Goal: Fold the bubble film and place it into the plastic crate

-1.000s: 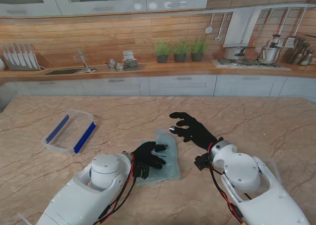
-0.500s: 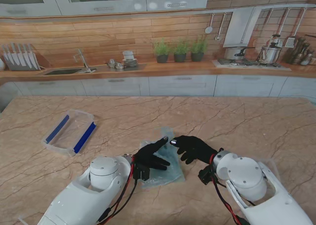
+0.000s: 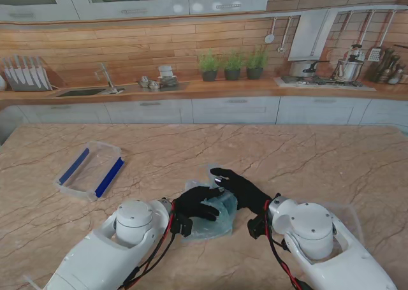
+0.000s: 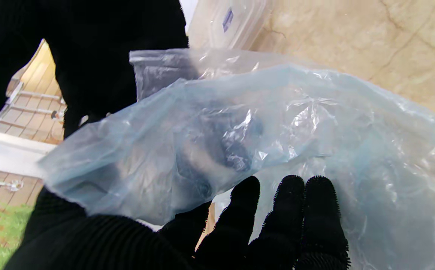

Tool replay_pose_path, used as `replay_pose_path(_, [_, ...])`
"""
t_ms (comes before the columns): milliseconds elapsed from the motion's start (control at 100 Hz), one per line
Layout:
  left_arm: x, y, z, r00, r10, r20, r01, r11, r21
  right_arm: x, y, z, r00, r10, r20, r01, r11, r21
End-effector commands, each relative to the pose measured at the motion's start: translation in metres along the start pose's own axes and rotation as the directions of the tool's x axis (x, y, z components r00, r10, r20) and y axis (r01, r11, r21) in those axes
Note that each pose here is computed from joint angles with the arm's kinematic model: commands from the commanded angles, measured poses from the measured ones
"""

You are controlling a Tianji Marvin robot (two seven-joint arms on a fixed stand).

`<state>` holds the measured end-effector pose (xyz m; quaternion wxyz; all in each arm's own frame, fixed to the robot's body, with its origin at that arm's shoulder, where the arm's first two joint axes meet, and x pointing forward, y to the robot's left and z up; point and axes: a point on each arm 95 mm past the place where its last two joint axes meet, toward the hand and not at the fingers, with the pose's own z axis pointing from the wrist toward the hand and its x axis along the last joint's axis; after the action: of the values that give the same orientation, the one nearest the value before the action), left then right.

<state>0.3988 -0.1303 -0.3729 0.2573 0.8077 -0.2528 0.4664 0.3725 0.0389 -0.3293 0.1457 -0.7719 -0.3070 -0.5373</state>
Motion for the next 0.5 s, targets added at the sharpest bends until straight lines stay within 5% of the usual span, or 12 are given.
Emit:
replay_pose_path(0, [-0.012,-0.002,-0.001,0.999,0.008,0.038,-0.007,1.000,-0.013,0.004,-0.006,0.002,1.000,-0.010,-0.017,0.010,1.000,0.005])
replay_pose_path(490, [-0.012,-0.004,-0.002,0.995,0.053,0.083,-0.050,0.998,-0.046,0.013,-0.002,-0.011,0.994,-0.052,-0.100,0.044,0.996,-0.084])
